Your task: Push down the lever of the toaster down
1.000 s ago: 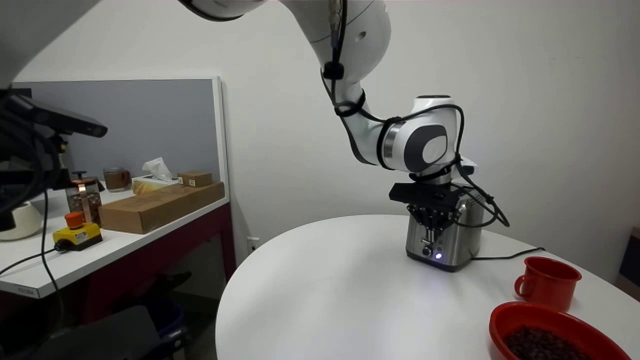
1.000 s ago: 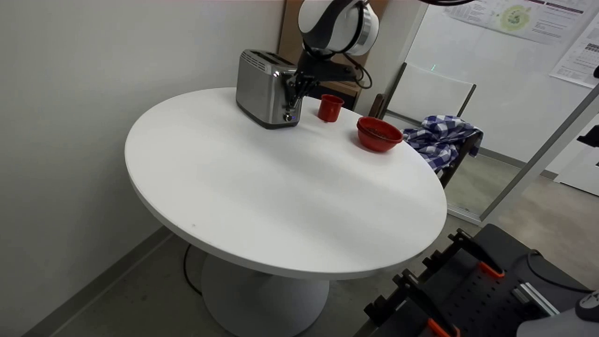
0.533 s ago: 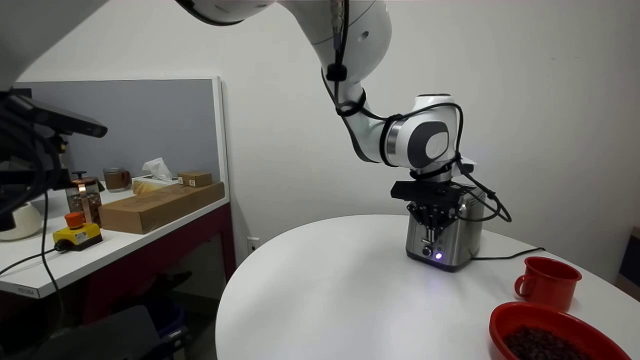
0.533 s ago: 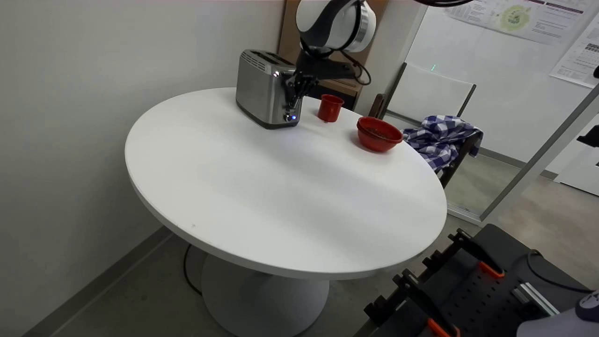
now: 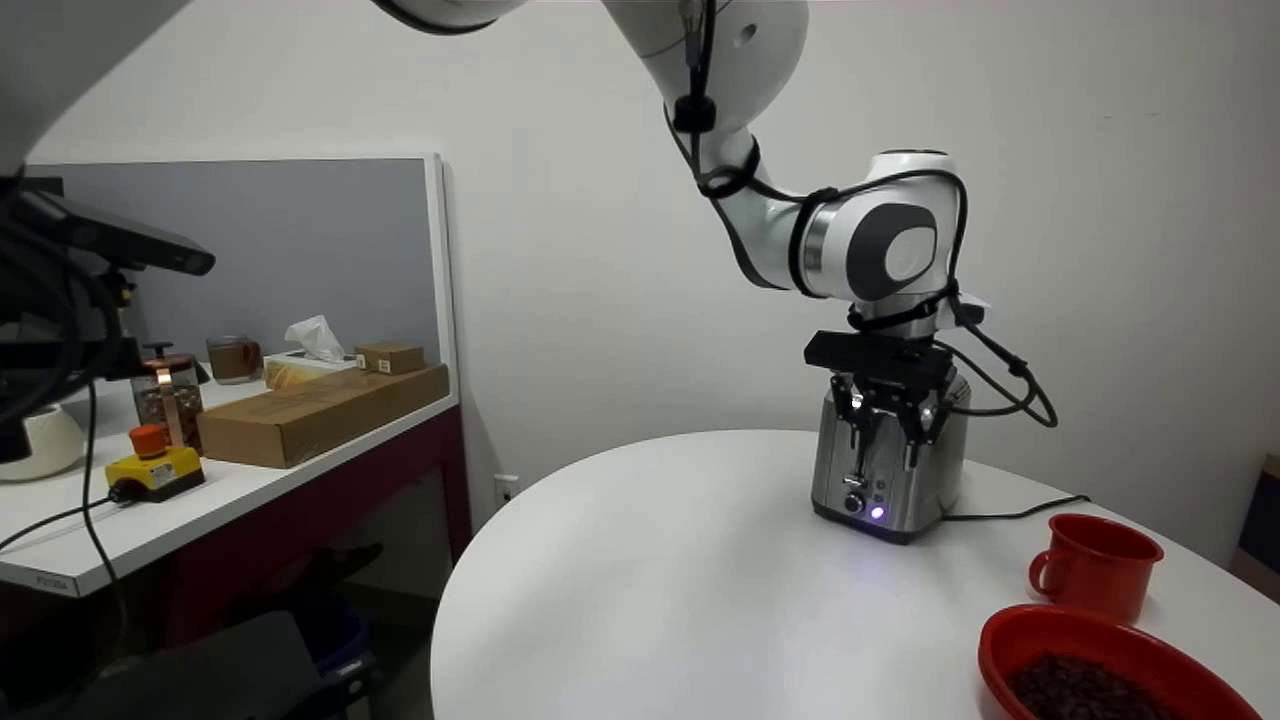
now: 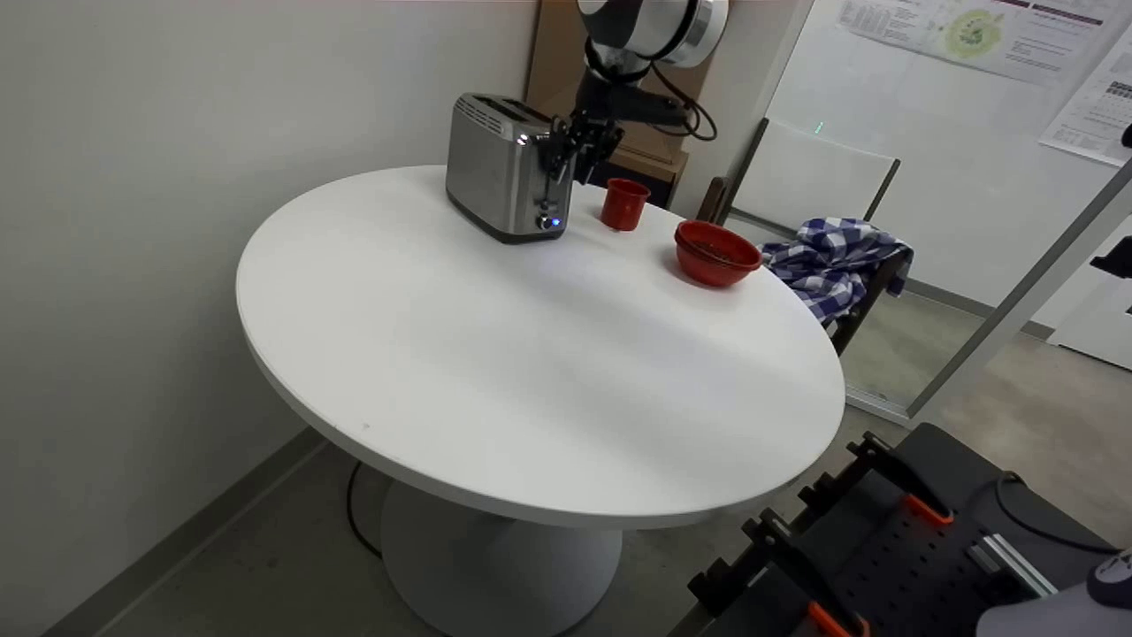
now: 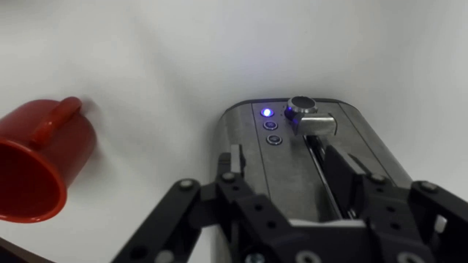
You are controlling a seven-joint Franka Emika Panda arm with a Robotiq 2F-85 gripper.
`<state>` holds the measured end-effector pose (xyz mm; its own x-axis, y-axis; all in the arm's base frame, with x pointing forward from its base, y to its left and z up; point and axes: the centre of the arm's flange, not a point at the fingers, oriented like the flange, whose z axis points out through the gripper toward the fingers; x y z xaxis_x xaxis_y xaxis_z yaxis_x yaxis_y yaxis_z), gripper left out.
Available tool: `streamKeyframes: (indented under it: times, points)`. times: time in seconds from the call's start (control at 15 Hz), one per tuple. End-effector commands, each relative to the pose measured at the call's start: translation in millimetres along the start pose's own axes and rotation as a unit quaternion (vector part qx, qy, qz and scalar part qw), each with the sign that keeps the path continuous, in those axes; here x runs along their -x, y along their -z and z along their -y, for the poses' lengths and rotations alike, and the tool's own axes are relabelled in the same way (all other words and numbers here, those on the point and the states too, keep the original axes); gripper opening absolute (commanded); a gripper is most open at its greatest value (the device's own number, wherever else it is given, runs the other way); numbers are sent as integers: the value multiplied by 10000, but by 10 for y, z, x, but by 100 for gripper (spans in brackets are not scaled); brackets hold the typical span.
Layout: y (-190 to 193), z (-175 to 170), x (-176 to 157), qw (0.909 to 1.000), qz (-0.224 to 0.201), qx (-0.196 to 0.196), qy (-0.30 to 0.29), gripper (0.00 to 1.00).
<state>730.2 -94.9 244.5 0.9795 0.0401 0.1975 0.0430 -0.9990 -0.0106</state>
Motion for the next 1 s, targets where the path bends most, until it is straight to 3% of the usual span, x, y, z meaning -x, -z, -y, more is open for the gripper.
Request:
streamKeyframes:
  times: [0.0,0.13,0.4,0.53,0.67,0.73,0.93]
  points:
    - [484,-124,277,9993,219,-300,-3,93]
    - [731,-133,569,9977,463,-466,174,100]
    - [1176,-51,1130,9912,864,-752,672,100]
    - [1416,17,1386,9893,960,-674,866,100]
    - [1643,85,1639,9917,832,-250,950,100]
    - [1331,-41,1176,9914,920,-485,798,100]
    - [1577,23,1429,9915,898,-368,865,100]
